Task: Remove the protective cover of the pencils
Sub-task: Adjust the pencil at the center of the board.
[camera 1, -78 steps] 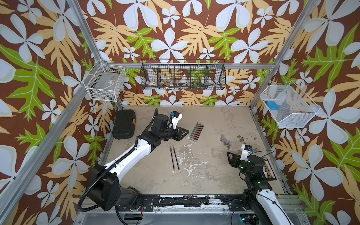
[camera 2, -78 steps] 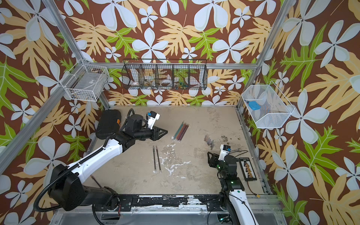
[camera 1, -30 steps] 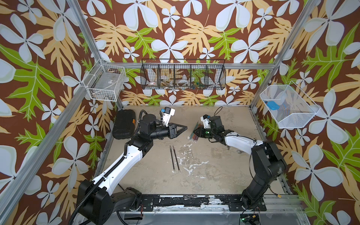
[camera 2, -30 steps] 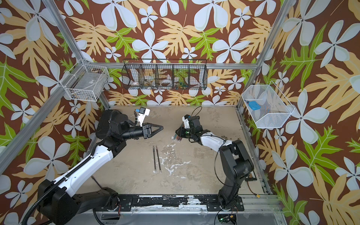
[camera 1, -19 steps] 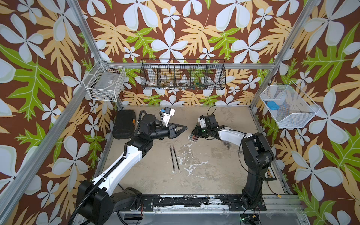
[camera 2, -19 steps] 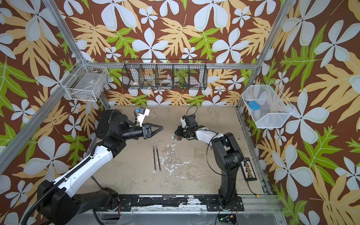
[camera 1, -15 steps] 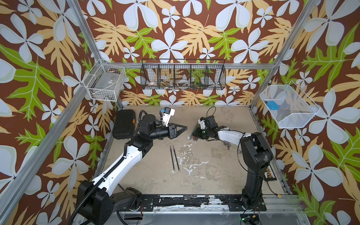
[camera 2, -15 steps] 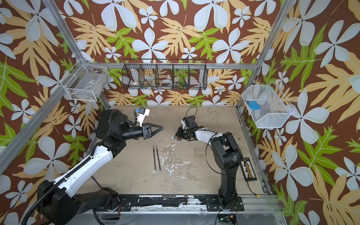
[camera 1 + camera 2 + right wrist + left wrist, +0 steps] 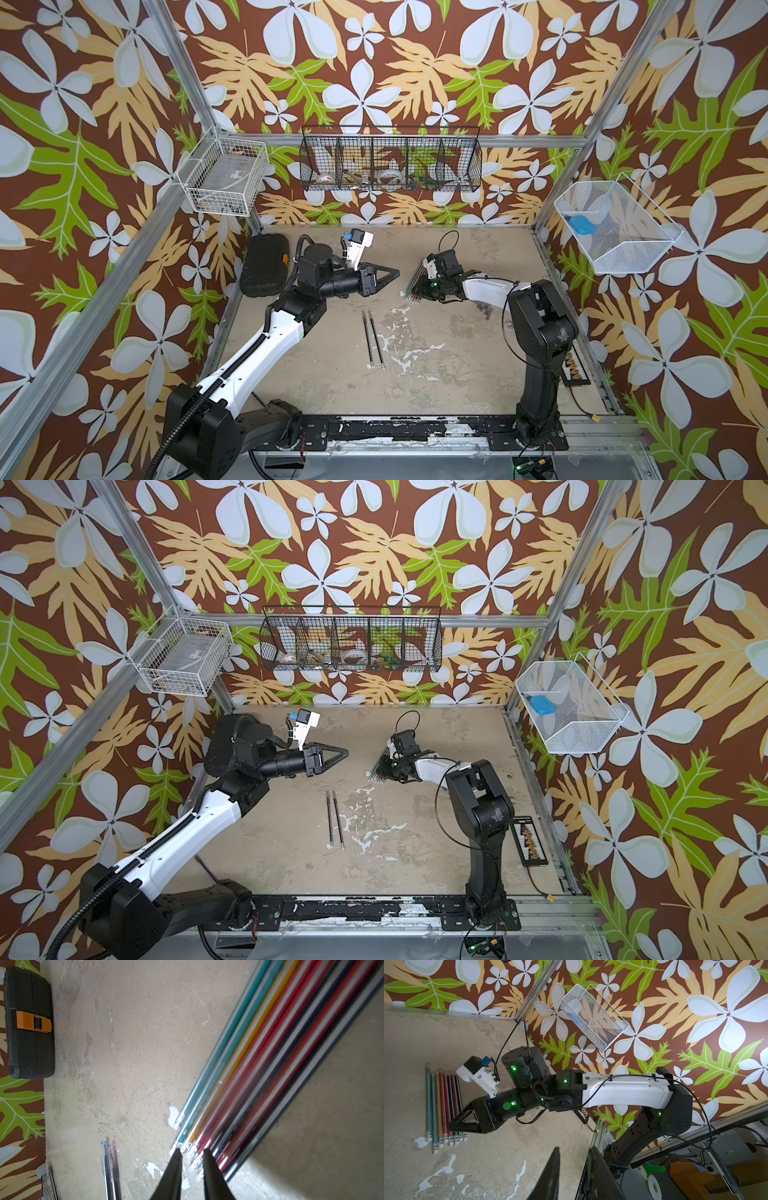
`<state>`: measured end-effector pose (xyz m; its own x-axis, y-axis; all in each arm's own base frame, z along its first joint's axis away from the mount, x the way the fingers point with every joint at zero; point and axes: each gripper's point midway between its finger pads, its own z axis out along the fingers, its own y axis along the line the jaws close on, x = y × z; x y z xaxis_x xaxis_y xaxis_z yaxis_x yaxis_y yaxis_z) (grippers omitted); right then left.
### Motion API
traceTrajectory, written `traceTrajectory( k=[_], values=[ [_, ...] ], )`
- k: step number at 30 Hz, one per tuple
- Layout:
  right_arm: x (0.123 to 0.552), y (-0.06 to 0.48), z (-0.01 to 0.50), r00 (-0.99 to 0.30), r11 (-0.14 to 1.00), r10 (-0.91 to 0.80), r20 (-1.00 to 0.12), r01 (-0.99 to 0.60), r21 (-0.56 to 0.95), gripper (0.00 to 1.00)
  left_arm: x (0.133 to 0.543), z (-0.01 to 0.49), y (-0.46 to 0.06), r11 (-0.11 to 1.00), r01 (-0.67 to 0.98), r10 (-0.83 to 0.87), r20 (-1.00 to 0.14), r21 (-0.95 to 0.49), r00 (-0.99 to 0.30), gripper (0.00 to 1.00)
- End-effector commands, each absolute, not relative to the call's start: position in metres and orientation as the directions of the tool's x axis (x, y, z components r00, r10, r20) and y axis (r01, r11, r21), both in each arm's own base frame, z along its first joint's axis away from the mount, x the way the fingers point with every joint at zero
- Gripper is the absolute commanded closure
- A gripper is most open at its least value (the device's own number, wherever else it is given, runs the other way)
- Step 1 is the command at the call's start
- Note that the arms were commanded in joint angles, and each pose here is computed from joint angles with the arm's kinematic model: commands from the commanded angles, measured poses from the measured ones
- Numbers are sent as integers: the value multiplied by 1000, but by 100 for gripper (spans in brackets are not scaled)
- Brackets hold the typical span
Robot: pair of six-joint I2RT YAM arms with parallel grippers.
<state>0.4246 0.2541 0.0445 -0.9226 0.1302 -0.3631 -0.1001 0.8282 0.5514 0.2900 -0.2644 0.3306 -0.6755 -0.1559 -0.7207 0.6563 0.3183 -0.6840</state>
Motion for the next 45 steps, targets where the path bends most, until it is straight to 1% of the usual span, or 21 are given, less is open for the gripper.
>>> traceTrajectory(
  k=[1, 32, 45],
  values=[
    [430, 257, 48, -917, 824, 133, -376, -108, 556, 78, 289, 337, -265, 297, 676, -160, -733, -675, -661, 74],
    [440, 266, 38, -925, 811, 127, -358, -111, 574, 78, 292, 334, -265, 297, 669, -159, -726, -681, -669, 74],
    [444, 271, 42, -924, 798, 132, -359, -116, 592, 78, 292, 334, -265, 295, 668, -158, -724, -683, -671, 74]
  ],
)
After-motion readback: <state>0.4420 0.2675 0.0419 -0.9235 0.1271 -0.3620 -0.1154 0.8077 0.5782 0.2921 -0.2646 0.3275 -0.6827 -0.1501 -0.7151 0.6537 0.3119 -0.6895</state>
